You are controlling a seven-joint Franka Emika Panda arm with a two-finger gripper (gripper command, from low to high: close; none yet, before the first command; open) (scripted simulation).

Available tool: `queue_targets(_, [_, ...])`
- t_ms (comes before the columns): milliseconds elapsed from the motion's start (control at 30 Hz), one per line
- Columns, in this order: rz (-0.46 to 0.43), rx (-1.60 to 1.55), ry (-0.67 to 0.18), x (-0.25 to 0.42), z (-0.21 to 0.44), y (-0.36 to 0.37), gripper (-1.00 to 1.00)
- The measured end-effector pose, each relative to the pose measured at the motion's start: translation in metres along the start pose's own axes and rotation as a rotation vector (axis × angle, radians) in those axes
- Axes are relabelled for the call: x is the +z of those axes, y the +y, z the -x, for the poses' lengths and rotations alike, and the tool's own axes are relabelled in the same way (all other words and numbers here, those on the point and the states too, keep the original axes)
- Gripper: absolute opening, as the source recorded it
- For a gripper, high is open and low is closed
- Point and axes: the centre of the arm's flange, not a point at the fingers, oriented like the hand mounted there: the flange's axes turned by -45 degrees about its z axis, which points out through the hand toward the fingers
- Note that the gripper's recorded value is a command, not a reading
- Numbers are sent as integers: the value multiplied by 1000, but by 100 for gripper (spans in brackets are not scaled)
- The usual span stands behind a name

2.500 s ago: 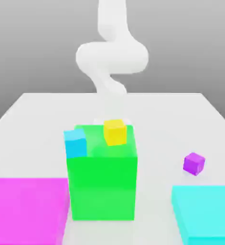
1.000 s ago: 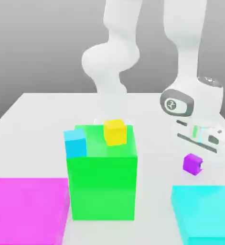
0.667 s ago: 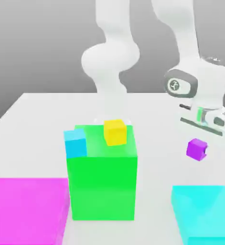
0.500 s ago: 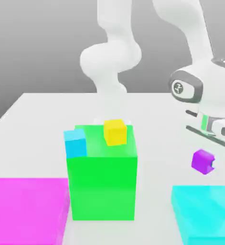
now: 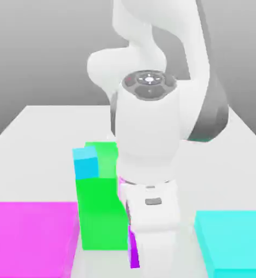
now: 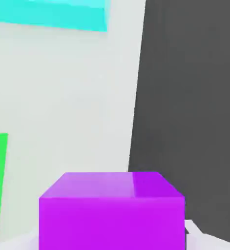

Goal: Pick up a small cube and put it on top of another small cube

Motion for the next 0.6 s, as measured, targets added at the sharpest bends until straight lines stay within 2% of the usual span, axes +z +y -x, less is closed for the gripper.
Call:
queue_targets(167, [2, 258, -2, -22, 125, -5, -100])
queue_targets(300, [11, 498, 1, -44, 227, -36, -100])
queue_targets(400, [16, 603, 7, -15, 265, -52, -100])
queue_targets(433, [16, 611, 7, 1, 268, -54, 100])
queue_targets(600, [16, 611, 7, 1, 268, -54, 100])
